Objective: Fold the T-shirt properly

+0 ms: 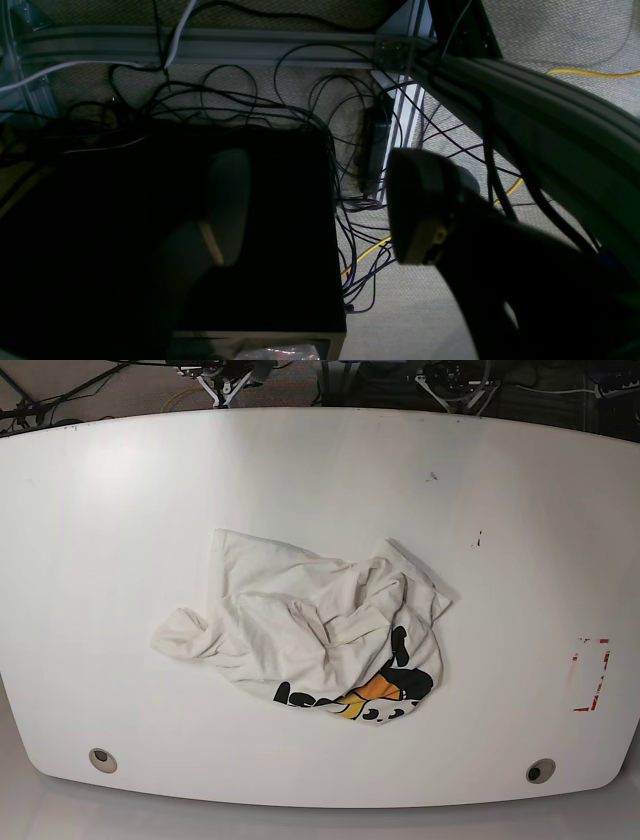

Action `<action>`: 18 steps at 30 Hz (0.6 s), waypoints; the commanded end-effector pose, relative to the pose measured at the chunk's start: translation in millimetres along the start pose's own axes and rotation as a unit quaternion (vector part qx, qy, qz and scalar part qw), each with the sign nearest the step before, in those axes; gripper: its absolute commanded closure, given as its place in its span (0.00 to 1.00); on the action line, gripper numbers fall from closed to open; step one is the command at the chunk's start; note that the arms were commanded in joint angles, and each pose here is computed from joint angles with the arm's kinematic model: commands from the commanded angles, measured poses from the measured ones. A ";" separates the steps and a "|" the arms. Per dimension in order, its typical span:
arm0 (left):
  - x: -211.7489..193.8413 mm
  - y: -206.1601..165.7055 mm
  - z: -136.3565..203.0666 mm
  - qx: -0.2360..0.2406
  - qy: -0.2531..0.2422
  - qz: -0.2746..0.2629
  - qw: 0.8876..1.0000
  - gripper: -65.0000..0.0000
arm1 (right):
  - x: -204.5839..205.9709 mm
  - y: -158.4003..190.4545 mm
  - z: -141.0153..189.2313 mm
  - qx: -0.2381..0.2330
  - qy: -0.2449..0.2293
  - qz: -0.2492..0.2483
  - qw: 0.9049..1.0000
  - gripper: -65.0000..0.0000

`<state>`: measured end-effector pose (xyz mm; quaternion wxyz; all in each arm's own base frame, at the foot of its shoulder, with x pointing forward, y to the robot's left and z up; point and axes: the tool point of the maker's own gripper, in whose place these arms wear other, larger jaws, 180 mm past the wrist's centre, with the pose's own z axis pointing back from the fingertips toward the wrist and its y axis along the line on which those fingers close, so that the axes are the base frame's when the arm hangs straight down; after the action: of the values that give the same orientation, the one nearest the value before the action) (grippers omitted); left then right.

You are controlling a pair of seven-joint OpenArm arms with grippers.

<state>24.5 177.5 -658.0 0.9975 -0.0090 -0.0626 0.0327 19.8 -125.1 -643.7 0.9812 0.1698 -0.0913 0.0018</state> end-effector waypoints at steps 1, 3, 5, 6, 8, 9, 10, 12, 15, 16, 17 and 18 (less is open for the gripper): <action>4.7 3.6 0.1 0.003 -0.007 0.004 1.000 0.38 | -7.4 -1.5 0.6 -0.007 0.009 0.002 1.000 0.81; -5.1 -10.2 -0.3 -0.009 0.000 -0.001 1.000 0.39 | 10.6 9.5 -4.4 0.009 -0.012 0.000 1.000 0.80; -5.1 -10.2 -0.3 -0.009 0.000 -0.001 1.000 0.39 | 11.0 11.3 -5.1 0.010 -0.012 -0.001 1.000 0.80; -5.1 -10.2 -0.3 -0.009 0.000 -0.001 1.000 0.39 | 11.0 11.3 -5.1 0.010 -0.012 -0.001 1.000 0.80; -5.1 -10.2 -0.3 -0.009 0.000 -0.001 1.000 0.39 | 11.9 12.2 -5.6 0.011 -0.013 -0.001 1.000 0.80; -5.1 -10.2 -0.3 -0.009 0.000 -0.001 1.000 0.39 | 11.9 12.2 -5.6 0.011 -0.013 -0.001 1.000 0.80; -5.1 -10.2 -0.3 -0.009 0.000 -0.001 1.000 0.39 | 11.9 12.2 -5.6 0.011 -0.013 -0.001 1.000 0.80; -5.1 -10.2 -0.3 -0.009 0.000 -0.001 1.000 0.39 | 11.9 13.2 -5.9 0.012 -0.013 -0.001 1.000 0.80; -5.1 -10.2 -0.3 -0.009 0.000 -0.001 1.000 0.39 | 11.9 13.2 -5.9 0.012 -0.013 -0.001 1.000 0.80; -4.2 -10.2 -0.3 -0.009 -0.001 0.000 1.000 0.39 | 11.9 13.2 -5.9 0.012 -0.013 -0.001 1.000 0.80; -3.0 -10.3 -0.3 -0.009 -0.003 0.001 1.000 0.39 | 11.9 13.2 -5.9 0.012 -0.013 -0.001 1.000 0.80; -1.7 -10.4 -0.3 -0.009 -0.004 0.001 1.000 0.39 | 12.5 13.1 -5.9 0.012 -0.014 0.000 1.000 0.80</action>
<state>20.5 163.7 -659.0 0.9974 -0.0208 -0.0607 0.0329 29.7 -108.0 -643.5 0.9785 0.1810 -0.0987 0.0006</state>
